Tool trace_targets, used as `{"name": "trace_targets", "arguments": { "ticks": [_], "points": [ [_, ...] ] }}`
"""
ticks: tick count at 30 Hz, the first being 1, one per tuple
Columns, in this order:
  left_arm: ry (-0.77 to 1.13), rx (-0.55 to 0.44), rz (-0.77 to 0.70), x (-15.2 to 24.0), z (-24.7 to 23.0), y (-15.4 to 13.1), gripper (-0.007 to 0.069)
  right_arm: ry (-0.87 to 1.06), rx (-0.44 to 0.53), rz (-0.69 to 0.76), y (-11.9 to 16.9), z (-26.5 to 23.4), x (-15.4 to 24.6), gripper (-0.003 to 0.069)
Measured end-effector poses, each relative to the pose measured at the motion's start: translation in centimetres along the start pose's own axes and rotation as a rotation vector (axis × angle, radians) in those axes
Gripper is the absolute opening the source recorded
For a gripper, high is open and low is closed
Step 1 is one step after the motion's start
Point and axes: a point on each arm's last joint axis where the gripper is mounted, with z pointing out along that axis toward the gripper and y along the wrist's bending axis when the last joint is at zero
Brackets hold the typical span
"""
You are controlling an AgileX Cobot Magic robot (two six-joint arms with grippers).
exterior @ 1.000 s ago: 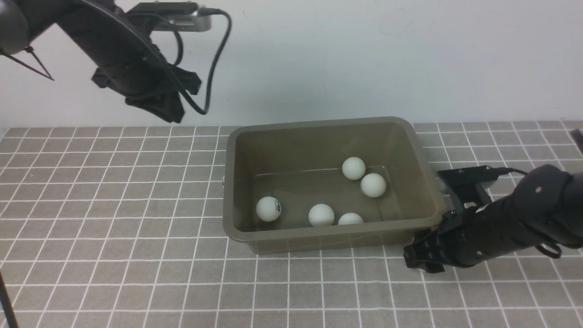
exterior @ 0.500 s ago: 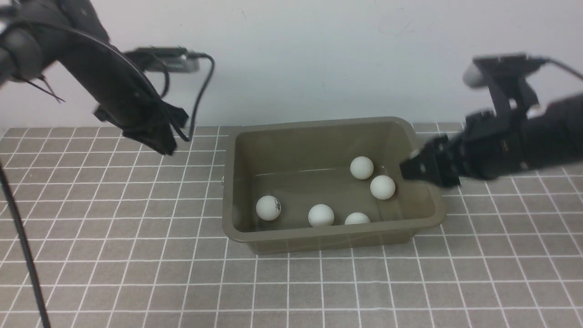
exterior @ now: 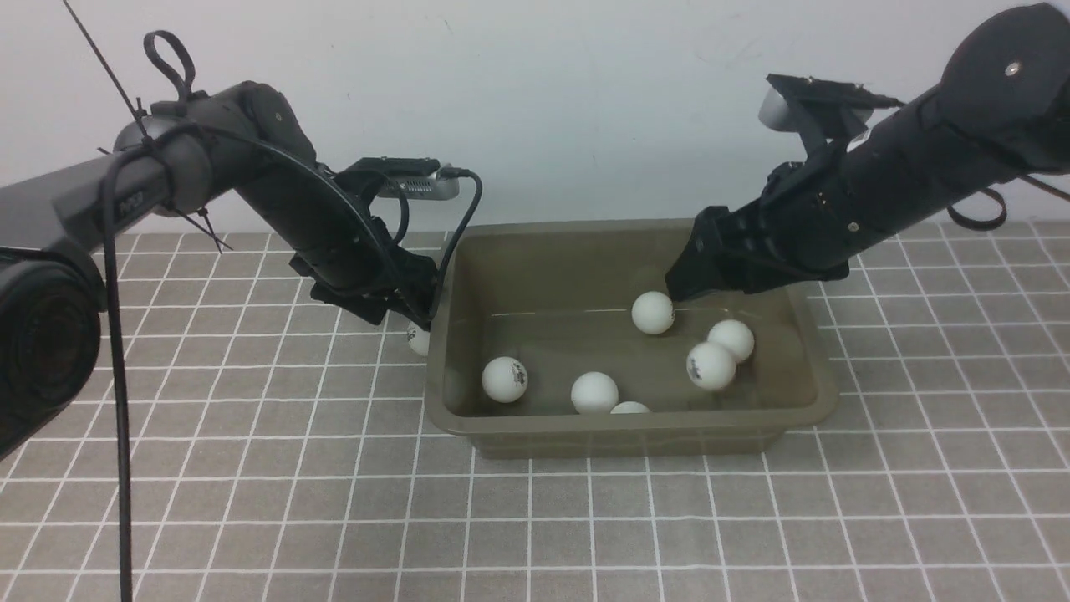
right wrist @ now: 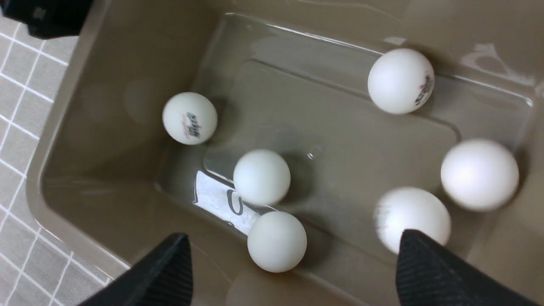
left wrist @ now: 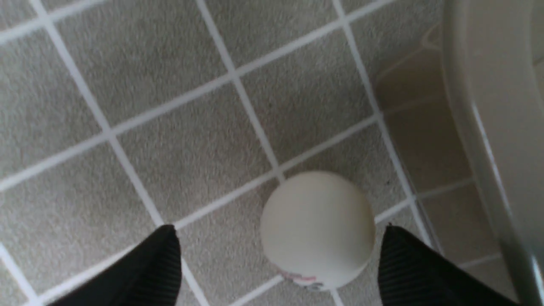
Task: Put the table tennis balls into the box on the grey coffee tablecloth.
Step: 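Reach for and grasp a ping pong ball on the table beside the basket, then drop the ball into the bin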
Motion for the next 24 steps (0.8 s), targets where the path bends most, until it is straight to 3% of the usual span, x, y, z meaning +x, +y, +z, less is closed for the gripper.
{"name": "trace_targets", "arguments": {
  "ticks": [5,7,8,9,10,16,19,20,21,22,24],
  "points": [
    [0.011,0.004,0.005,0.1,1.1,-0.2,0.0562,0.000,0.001,-0.003,0.0,0.0,-0.1,0.0587],
    [0.022,0.007,0.004,0.2,1.8,-0.2,0.0500,0.000,0.001,-0.003,0.0,0.0,-0.1,0.0587],
    [0.025,0.007,0.004,0.2,2.0,-0.2,0.0432,0.000,0.002,-0.004,0.0,0.0,-0.1,0.0587],
    [0.025,0.007,0.004,0.2,2.0,-0.2,0.0432,0.000,0.002,-0.004,0.0,0.0,-0.1,0.0587],
    [0.020,0.002,0.005,0.1,2.0,-0.2,0.0337,0.003,0.009,-0.010,-0.1,0.0,0.0,0.0587],
    [0.035,-0.050,0.004,-0.9,-1.3,0.2,0.0349,0.056,0.122,-0.008,-0.8,-0.9,-0.1,0.0507],
    [-0.039,-0.078,0.006,-2.5,-7.0,-0.8,0.0349,0.063,0.263,-0.047,-0.8,-4.2,-0.3,0.0313],
    [-0.047,-0.079,0.010,-2.6,-7.4,-1.0,0.0349,0.065,0.263,-0.047,-0.7,-4.3,-0.3,0.0299],
    [-0.093,-0.073,0.028,-3.2,-9.0,-1.7,0.0349,0.039,0.307,-0.065,-0.6,-5.8,-0.3,0.0241],
    [-0.166,-0.037,0.077,-4.1,-11.0,-3.9,0.0349,-0.021,0.373,-0.086,-0.1,-8.7,-0.2,0.0108],
    [-0.201,0.011,0.136,-4.8,-11.7,-6.6,0.0349,-0.120,0.438,-0.089,0.9,-12.8,0.2,0.0028]
  ]
}}
